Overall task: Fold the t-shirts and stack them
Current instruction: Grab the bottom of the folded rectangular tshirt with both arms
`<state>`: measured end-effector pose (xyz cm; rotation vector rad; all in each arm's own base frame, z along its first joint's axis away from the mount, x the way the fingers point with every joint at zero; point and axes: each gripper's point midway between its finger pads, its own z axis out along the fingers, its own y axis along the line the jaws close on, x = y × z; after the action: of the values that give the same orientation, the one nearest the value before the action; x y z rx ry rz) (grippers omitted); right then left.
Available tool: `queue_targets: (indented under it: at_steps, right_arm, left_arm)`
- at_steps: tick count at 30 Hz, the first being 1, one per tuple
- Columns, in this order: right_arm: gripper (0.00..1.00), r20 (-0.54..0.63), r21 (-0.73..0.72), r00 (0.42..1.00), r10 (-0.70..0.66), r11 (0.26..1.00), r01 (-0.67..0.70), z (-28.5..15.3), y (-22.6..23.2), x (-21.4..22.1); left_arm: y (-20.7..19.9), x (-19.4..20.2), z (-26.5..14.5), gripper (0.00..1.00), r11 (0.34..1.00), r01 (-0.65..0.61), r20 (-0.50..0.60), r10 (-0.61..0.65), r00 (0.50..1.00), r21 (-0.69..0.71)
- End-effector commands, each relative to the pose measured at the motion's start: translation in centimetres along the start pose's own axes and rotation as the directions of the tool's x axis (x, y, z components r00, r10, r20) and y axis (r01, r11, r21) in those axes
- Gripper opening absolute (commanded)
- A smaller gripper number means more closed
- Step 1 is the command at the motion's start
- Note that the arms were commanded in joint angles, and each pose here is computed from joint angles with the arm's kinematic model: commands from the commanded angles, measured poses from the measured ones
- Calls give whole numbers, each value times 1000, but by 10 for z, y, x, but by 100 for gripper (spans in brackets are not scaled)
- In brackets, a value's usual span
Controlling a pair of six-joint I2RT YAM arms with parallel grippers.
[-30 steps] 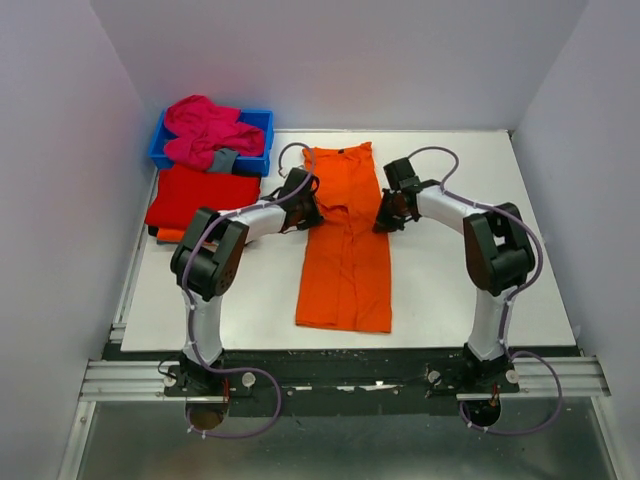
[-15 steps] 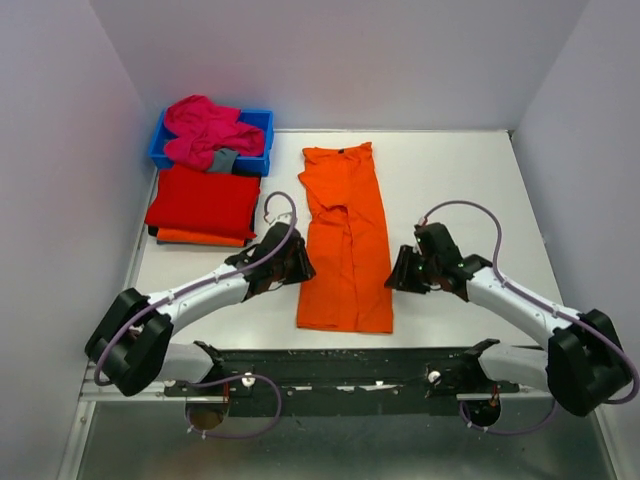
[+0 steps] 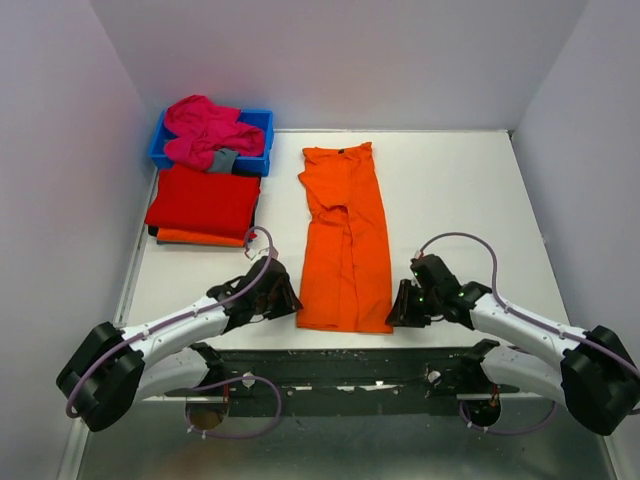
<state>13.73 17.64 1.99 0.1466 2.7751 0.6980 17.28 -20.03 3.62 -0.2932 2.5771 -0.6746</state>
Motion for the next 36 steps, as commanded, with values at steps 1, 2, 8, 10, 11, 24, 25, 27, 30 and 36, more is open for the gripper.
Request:
queue_targets:
  at_steps: [1,2,8,10,11,24,25,27,30,36]
  right_arm:
    - [36,-63,-6,998,13,1000,-13,5,0,16]
    - [34,-72,-6,997,8,1000,-8,5,0,19]
    - [14,-68,4,998,3,1000,-3,-1,-2,21]
    - [13,-62,-2,998,1,1000,-1,-3,0,20]
    - [13,-62,-2,998,1,1000,-1,-3,1,19]
    - [1,-67,14,997,-30,999,31,-14,3,16]
    - [1,-68,10,997,-34,999,35,-17,4,16]
    - [1,-66,1,997,-43,999,43,-20,7,16]
    - [1,-55,-14,997,-49,999,48,-25,10,14]
    - [1,29,-19,997,-73,997,73,-39,30,-14]
  left_arm:
    - [-1,17,3,47,999,38,-70,-36,997,24]
    - [0,19,3,47,999,38,-79,-37,996,19]
    - [3,35,2,41,998,54,-135,-49,990,35]
    - [7,40,3,40,998,54,-156,-51,986,12]
    - [10,42,2,40,999,47,-166,-46,985,-1]
    - [-6,55,-11,0,997,44,-223,-30,974,58]
    - [-8,55,-12,0,997,48,-225,-32,974,66]
    - [-11,58,-14,0,995,55,-234,-35,972,80]
    - [-19,59,-17,0,992,69,-243,-42,969,106]
    - [-45,44,-25,0,981,78,-220,-37,975,180]
